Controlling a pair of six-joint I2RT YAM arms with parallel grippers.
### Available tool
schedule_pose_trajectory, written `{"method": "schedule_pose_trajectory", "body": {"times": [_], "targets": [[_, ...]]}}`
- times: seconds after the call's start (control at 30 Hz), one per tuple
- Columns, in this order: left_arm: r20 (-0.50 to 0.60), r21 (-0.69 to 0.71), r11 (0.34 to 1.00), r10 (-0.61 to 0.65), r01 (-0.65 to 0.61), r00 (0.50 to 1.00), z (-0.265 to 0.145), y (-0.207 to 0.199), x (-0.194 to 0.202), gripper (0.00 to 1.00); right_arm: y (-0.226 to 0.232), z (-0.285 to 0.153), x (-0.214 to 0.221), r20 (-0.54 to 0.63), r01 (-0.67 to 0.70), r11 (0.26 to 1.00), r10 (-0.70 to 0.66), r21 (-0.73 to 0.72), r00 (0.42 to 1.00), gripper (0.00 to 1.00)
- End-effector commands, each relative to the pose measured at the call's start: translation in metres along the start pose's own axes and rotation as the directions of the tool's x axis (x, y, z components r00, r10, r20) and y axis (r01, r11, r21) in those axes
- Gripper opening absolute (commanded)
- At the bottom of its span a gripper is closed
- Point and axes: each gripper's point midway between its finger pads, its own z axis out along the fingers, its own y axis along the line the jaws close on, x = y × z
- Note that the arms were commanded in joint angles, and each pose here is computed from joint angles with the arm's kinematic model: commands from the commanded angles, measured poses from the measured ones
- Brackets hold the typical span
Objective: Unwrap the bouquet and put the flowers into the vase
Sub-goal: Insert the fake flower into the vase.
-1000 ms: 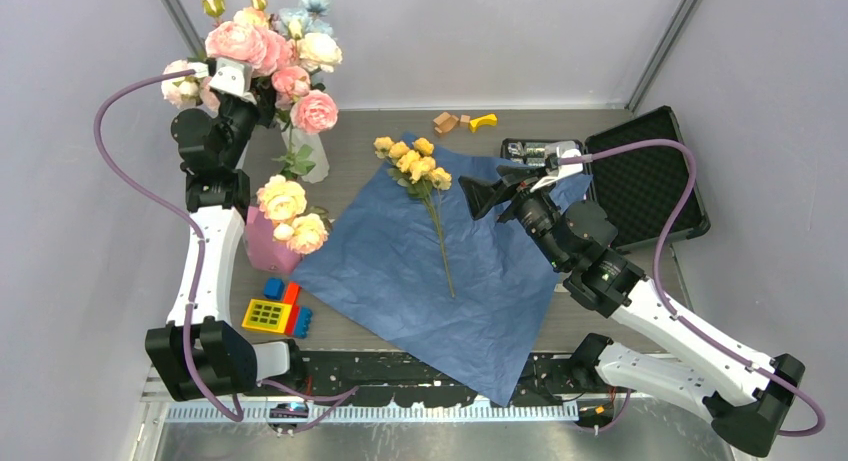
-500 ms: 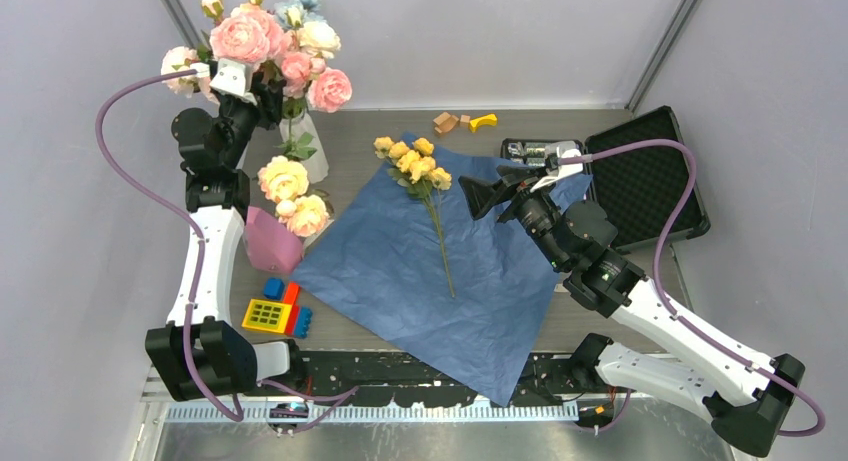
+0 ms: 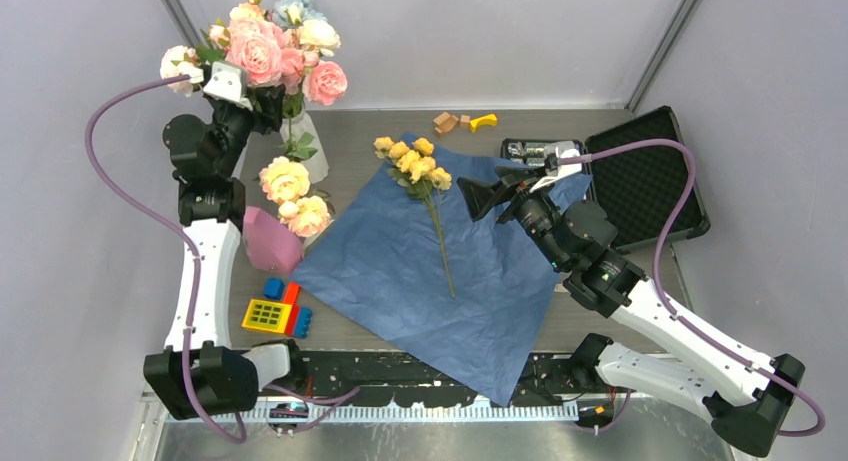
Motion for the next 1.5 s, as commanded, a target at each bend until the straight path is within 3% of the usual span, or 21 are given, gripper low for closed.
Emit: {"method": "schedule_pose_trajectory", "body": {"times": [0.0, 0.33, 0.67, 0.87, 0.93, 1.07, 1.17, 1.47], "targets": [[0.058, -0.037, 0.999, 0.04, -0.038, 0.997, -0.01, 0.004, -0.035, 0.62, 0.008, 0.0, -0.021, 0.064, -0.03, 0.999, 0.032, -0.03, 0.997, 0.94], [0.053, -0.074, 0.997, 0.039, -0.035, 0.998, -0.046, -0.002, -0.056, 0.88, 0.011, -0.003, -0.022, 0.054, -0.026, 0.998, 0.028, -0.049, 0.998, 0.94], [-0.04, -0.156, 0.988, 0.001, -0.007, 0.999, -0.094, -0.007, -0.056, 0.92, 0.013, -0.006, -0.024, 0.043, -0.032, 0.998, 0.034, -0.055, 0.998, 0.94], [-0.054, -0.271, 0.955, -0.14, 0.121, 0.989, -0.132, -0.006, -0.07, 0.93, -0.007, 0.002, -0.009, -0.045, -0.002, 0.997, 0.006, 0.077, 0.999, 0.93], [-0.069, -0.342, 0.92, -0.229, 0.192, 0.971, -0.146, -0.003, -0.066, 0.93, -0.019, 0.008, 0.012, -0.132, 0.039, 0.989, -0.021, 0.142, 0.991, 0.92], [-0.091, -0.483, 0.836, -0.346, 0.262, 0.934, -0.171, 0.005, -0.051, 0.93, -0.038, 0.022, 0.067, -0.354, 0.138, 0.963, -0.049, 0.232, 0.934, 0.86], [-0.1, -0.509, 0.809, -0.396, 0.295, 0.913, -0.181, 0.001, -0.043, 0.93, -0.051, 0.032, 0.121, -0.52, 0.208, 0.941, -0.041, 0.266, 0.853, 0.84], [-0.118, -0.548, 0.799, -0.367, 0.248, 0.923, -0.204, 0.002, -0.042, 0.93, -0.07, 0.064, 0.224, -0.716, 0.293, 0.918, -0.015, 0.267, 0.698, 0.84]]}}
